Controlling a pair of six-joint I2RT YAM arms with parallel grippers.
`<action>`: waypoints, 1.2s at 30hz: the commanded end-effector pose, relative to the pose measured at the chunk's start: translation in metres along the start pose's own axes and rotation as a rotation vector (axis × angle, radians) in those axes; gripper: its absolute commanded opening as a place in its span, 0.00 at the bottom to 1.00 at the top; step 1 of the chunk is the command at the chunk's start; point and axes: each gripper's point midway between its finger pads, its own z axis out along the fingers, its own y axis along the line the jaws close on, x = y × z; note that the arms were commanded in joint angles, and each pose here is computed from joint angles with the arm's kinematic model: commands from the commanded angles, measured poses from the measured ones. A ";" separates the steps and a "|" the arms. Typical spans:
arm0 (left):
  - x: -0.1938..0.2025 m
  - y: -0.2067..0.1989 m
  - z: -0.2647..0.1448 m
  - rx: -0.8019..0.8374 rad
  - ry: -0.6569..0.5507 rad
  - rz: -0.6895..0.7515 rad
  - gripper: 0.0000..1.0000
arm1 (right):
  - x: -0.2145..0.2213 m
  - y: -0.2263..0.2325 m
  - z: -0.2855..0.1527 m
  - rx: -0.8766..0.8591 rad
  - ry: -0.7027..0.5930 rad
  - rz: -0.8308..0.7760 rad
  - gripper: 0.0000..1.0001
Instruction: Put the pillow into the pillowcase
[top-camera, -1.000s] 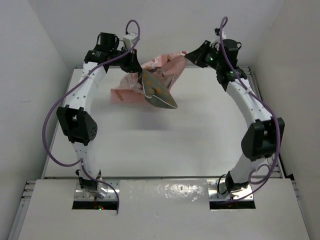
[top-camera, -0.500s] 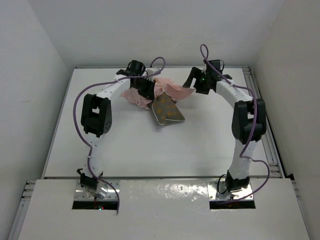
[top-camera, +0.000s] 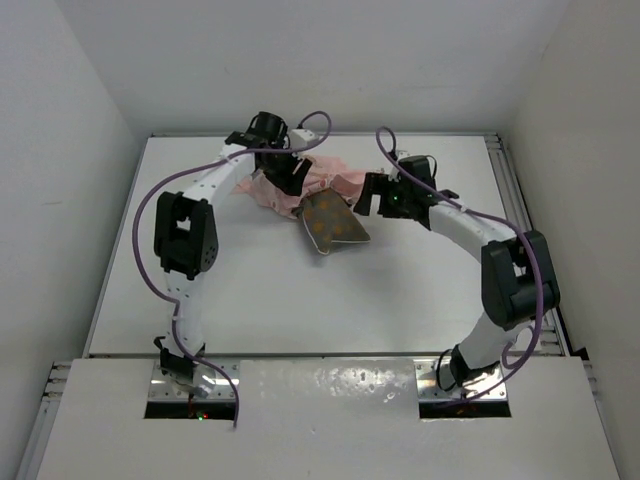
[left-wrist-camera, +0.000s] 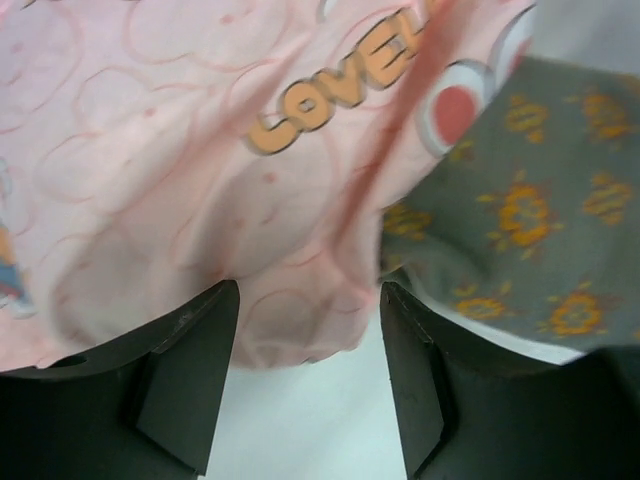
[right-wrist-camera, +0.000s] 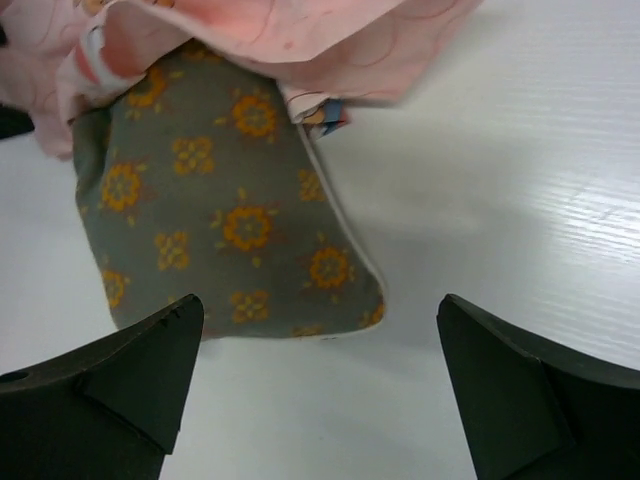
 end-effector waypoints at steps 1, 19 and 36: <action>0.005 0.026 -0.021 -0.154 0.046 0.108 0.57 | -0.016 0.035 -0.004 -0.080 -0.102 -0.084 0.99; 0.035 0.001 0.019 -0.046 0.063 0.139 0.58 | -0.002 0.058 0.069 -0.091 -0.024 0.018 0.66; -0.017 -0.023 -0.072 0.137 -0.150 0.216 0.00 | -0.005 0.031 0.072 -0.078 -0.002 0.085 0.00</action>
